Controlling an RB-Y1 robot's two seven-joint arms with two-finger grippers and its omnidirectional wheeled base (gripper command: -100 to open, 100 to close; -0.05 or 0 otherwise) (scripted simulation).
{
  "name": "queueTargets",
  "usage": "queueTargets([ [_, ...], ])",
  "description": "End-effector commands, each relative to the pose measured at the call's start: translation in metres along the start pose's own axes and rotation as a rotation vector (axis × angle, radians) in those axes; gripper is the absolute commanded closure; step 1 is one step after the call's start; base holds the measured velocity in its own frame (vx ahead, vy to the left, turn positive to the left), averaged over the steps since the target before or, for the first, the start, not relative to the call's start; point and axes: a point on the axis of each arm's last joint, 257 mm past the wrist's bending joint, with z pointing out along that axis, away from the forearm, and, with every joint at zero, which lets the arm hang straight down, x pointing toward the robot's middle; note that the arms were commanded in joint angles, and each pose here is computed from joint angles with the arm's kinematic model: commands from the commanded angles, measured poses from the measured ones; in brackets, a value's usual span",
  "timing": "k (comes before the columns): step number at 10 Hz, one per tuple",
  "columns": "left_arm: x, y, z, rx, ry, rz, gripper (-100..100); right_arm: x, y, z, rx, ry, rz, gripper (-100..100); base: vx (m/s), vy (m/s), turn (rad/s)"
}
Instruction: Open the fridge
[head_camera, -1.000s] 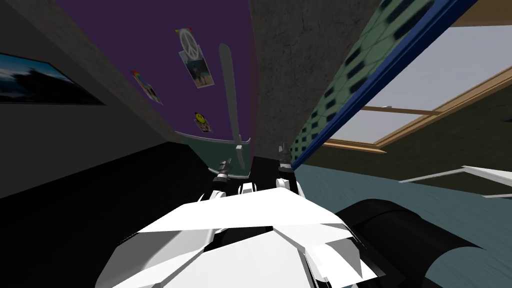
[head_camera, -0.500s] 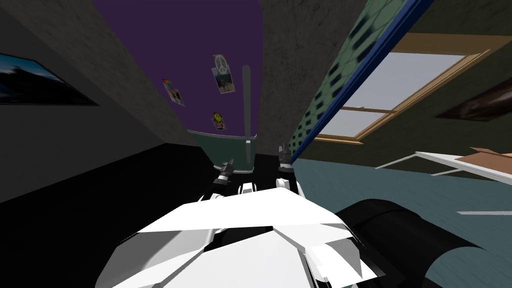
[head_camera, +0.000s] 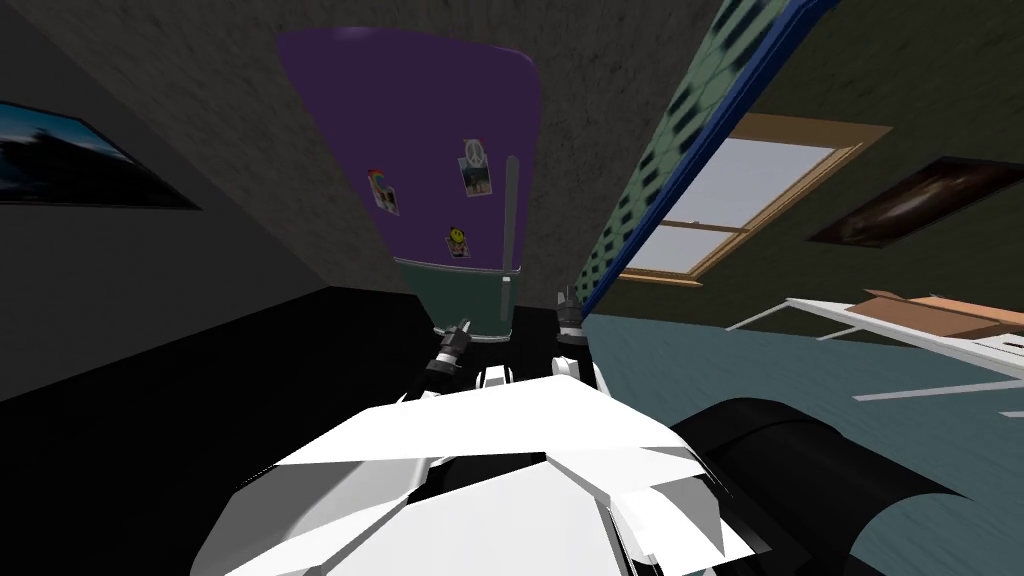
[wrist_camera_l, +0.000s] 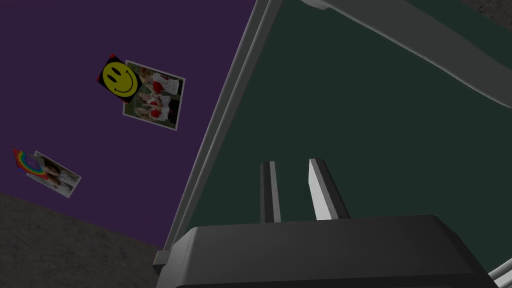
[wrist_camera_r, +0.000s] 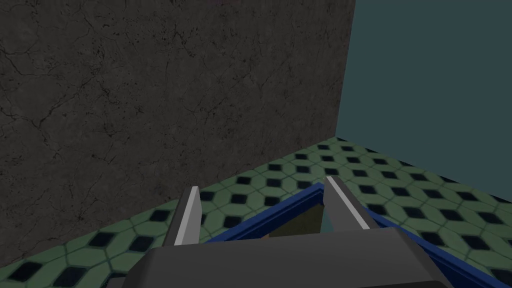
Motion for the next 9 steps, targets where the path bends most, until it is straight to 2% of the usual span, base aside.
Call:
queueTargets([
  [1,0.001,-0.004,0.003,-0.003,-0.020,-0.019,-100,0.000,0.000,0.000,0.000,0.000,0.000,0,0.178,-0.162,0.060],
  [9,0.000,-0.018,0.009,-0.023,-0.087,-0.071,-100,0.000,0.000,0.000,0.000,0.000,0.000,0,0.145,-0.150,0.069],
])
